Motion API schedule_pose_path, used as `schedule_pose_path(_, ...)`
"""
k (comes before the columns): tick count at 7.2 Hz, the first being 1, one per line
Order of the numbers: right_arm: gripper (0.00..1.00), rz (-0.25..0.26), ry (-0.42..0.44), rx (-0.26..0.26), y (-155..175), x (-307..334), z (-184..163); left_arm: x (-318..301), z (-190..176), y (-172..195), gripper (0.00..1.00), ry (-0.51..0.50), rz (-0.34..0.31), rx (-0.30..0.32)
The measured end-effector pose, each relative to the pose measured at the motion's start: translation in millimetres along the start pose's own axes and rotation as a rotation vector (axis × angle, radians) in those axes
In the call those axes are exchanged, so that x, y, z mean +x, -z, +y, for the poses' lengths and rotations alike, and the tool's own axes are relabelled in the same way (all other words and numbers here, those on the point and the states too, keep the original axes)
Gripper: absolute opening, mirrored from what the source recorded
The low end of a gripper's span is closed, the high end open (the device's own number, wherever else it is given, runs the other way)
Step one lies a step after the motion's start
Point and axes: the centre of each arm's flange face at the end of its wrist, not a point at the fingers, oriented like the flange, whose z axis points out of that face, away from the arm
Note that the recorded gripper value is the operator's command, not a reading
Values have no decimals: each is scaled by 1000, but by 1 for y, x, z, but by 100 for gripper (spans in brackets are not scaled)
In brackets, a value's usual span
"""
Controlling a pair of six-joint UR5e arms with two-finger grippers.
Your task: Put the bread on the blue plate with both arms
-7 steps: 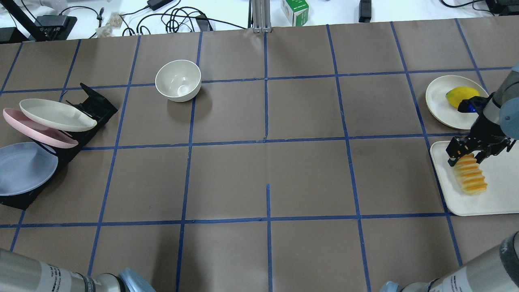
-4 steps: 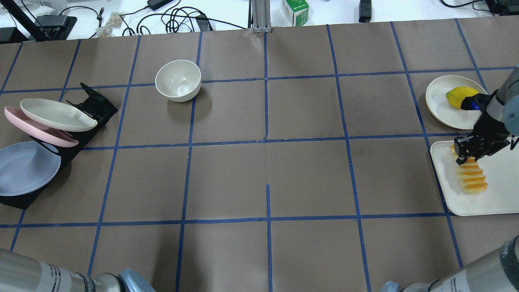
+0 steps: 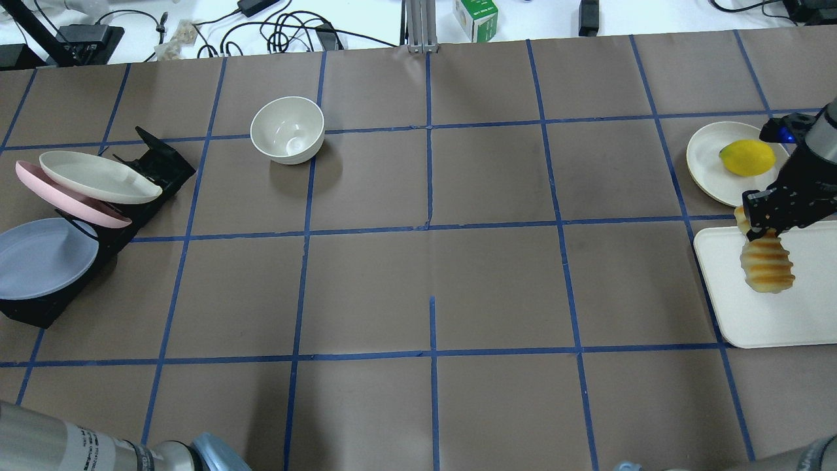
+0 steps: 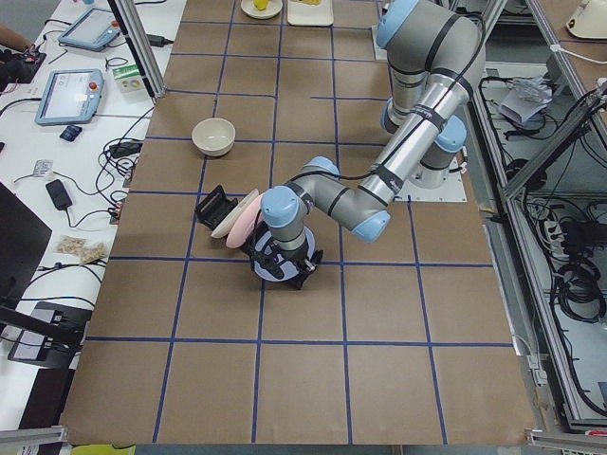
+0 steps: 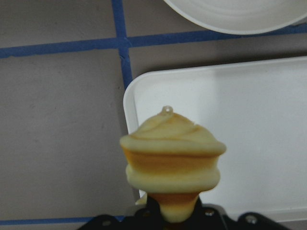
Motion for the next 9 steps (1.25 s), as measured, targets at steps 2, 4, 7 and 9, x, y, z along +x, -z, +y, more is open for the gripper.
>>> schedule_pose_path(2,0,-5,8,-24,35,-23,-2,-2,2,9,0,3,-3,13)
schedule_pose_path(4,0,1,1,-36,52,-45,-1,-5,6,19,0,2,-12,19)
schedule_pose_path(7,0,-16,-11,-37,58,-53,2,-14,20,47,0,-18,-43,-12)
schedule_pose_path(9,0,-36,-31,-41,60,-58,5,-20,38,76,0,-39,-79,-34)
